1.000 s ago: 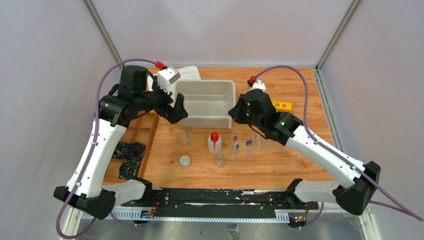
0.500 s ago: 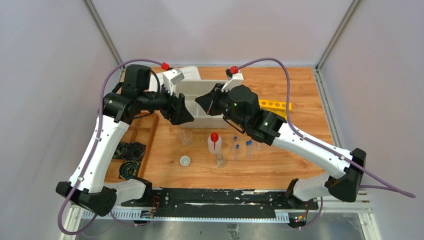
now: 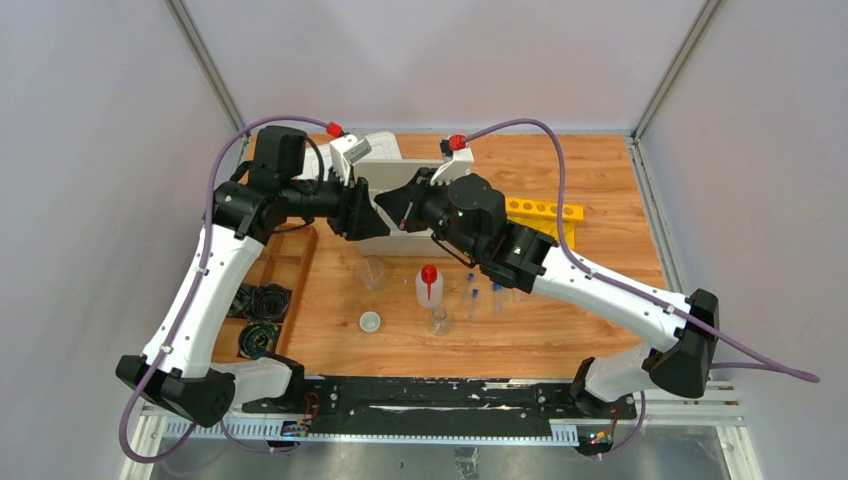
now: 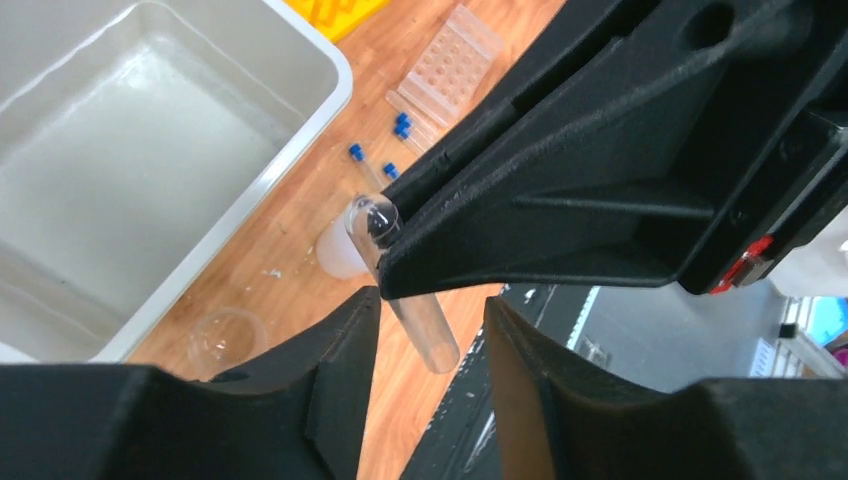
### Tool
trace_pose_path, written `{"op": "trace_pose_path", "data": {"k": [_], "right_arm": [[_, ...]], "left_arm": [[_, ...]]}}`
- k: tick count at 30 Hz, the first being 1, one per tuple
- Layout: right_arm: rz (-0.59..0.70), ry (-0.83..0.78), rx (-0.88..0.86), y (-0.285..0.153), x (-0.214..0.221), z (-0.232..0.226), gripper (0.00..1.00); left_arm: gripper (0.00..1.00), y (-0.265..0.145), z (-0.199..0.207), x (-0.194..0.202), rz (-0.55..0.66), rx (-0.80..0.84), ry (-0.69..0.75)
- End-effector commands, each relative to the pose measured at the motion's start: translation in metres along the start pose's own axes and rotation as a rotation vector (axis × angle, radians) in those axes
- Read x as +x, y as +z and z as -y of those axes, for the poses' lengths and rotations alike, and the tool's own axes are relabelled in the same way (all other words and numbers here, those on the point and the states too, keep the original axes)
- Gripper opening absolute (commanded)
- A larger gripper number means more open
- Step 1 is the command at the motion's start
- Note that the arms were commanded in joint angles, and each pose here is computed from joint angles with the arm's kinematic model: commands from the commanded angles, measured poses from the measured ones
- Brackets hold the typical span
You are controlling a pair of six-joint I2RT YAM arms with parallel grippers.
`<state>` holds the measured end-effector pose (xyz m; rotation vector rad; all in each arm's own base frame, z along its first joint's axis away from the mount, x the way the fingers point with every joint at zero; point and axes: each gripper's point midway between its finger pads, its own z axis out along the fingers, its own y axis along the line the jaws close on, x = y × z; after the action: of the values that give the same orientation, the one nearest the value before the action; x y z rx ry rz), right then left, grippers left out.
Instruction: Organize the chemistry lab equipment
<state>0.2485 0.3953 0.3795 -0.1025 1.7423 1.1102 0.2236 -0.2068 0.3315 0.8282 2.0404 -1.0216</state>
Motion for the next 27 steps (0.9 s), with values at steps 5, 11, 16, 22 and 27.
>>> {"op": "trace_pose_path", "data": {"k": [5, 11, 16, 22, 27], "right_arm": [[0.071, 0.026, -0.049, -0.004, -0.018, -0.021, 0.0], [0.045, -0.002, 0.007, -0.003, -0.013, -0.013, 0.24], [-0.152, -0.091, 0.103, 0.001, -0.001, 0.003, 0.51], [-0.36, -0.135, -0.003, -0.01, 0.024, -0.01, 0.53], [-0.375, -0.122, -0.05, -0.015, 0.023, -0.02, 0.47]], "left_arm": [[0.23, 0.002, -0.004, 0.003, 0.003, -0.003, -0.017], [0.1, 0.001, -0.005, 0.004, 0.005, -0.008, -0.003], [0.06, -0.003, -0.001, 0.007, 0.013, 0.01, 0.082], [0.03, -0.013, 0.001, 0.014, 0.029, -0.014, 0.222], [0.03, -0.017, 0.006, 0.021, 0.038, -0.002, 0.281]]}}
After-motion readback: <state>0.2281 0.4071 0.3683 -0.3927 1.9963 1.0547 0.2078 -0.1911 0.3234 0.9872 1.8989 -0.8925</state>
